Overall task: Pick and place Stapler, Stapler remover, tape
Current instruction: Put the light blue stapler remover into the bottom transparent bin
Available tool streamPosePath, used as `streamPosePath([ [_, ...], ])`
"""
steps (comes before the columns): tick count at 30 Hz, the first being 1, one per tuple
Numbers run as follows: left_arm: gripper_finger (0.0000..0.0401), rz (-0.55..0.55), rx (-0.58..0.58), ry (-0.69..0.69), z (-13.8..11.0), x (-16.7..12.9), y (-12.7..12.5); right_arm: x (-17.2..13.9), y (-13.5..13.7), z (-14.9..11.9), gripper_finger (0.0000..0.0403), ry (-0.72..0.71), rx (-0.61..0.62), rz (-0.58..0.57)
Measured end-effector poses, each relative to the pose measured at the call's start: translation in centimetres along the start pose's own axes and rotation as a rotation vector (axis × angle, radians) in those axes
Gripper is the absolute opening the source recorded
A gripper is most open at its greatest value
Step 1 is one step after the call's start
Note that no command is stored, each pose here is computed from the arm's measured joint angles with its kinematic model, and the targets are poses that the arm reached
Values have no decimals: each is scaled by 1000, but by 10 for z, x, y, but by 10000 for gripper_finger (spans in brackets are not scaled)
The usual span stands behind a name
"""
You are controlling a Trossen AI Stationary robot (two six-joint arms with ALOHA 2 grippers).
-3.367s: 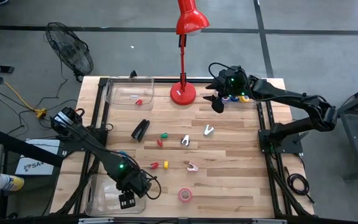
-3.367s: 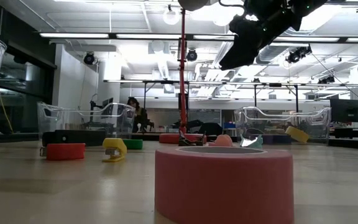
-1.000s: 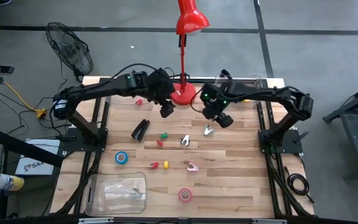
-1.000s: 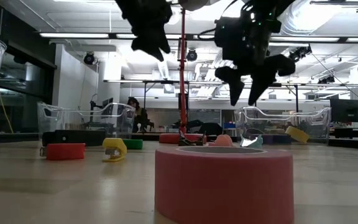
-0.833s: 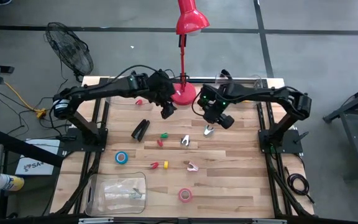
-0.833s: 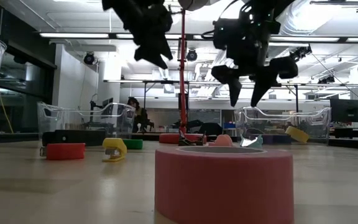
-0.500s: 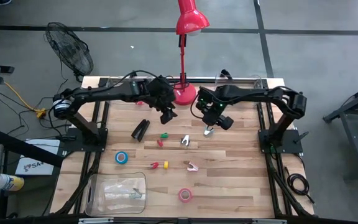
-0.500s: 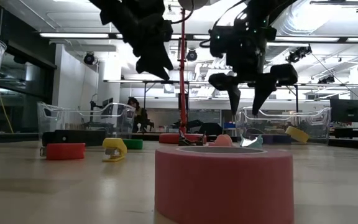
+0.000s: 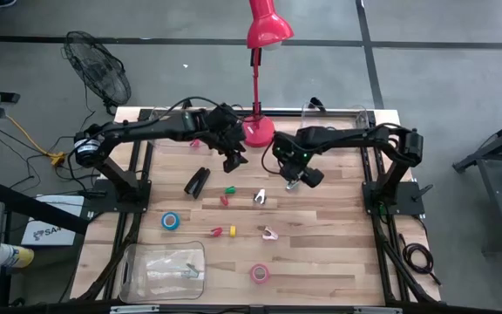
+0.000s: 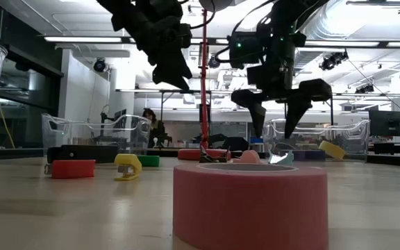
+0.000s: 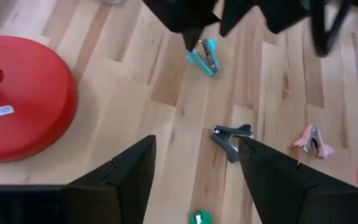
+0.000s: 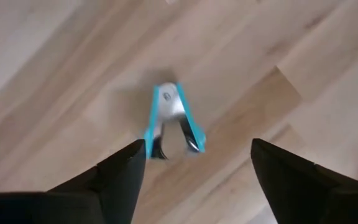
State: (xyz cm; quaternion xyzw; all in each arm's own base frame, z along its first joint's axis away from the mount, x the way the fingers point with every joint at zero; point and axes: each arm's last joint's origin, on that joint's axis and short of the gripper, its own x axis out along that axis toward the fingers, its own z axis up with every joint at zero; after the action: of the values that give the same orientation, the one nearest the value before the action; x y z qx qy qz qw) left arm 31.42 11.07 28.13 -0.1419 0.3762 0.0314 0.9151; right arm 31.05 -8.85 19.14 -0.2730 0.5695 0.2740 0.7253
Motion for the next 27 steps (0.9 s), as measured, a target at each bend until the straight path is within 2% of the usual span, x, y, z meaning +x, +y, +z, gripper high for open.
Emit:
streamPosePath([
  [4,224,-16,-6,-6,0,-3,8,1,3,5,299,-33,-15,22],
  [11,224,-35,-24,-18,0,-8,23,14,2,4,303,5,-12,64],
  [27,224,-46,11,-18,0,-10,27,38,-3,-5,302,81,20,108],
])
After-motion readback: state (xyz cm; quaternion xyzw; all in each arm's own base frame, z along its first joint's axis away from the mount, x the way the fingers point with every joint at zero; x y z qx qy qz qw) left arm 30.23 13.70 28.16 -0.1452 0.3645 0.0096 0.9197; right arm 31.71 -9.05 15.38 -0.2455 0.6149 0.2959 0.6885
